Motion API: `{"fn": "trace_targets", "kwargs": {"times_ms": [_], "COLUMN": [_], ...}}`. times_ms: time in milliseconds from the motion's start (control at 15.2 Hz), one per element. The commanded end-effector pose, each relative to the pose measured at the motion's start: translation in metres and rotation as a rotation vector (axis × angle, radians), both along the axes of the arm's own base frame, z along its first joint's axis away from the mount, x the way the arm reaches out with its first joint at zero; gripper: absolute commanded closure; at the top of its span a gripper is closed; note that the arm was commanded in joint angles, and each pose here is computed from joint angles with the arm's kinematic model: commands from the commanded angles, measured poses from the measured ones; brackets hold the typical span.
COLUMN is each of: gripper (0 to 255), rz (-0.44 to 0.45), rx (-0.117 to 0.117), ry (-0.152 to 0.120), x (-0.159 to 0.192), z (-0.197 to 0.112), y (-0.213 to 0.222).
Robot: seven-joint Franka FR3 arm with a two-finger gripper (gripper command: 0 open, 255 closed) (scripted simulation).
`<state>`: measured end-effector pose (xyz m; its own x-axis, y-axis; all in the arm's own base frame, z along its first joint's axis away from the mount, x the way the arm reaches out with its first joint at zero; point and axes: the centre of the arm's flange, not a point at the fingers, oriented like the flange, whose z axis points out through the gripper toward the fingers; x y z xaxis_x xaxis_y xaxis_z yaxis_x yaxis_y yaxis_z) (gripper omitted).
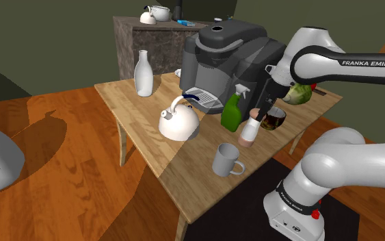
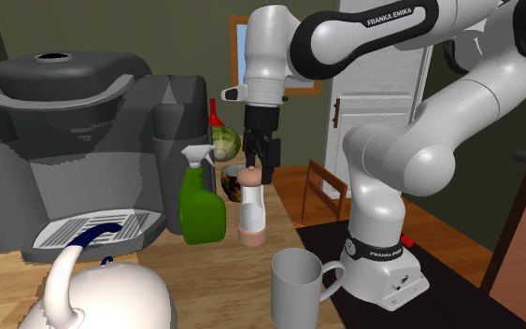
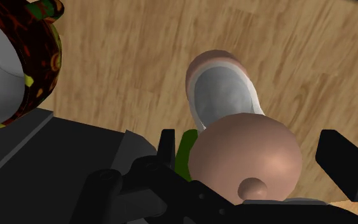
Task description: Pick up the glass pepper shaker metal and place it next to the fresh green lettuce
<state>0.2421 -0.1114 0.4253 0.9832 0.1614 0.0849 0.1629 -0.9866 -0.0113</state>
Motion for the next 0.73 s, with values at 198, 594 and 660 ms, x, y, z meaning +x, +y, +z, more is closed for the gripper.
{"fn": "trace_targets", "kwargs": {"times_ms": [198,594,660], "gripper": [255,255,255], "rz": [0.0,0.0,0.0], "rx": [0.0,0.0,0.0], "ry": [0.0,0.0,0.0], "x": [0.0,0.0,0.0], "z": [0.0,-0.0001,-0.0001], "y": [0.0001,0.0001,0.0]}}
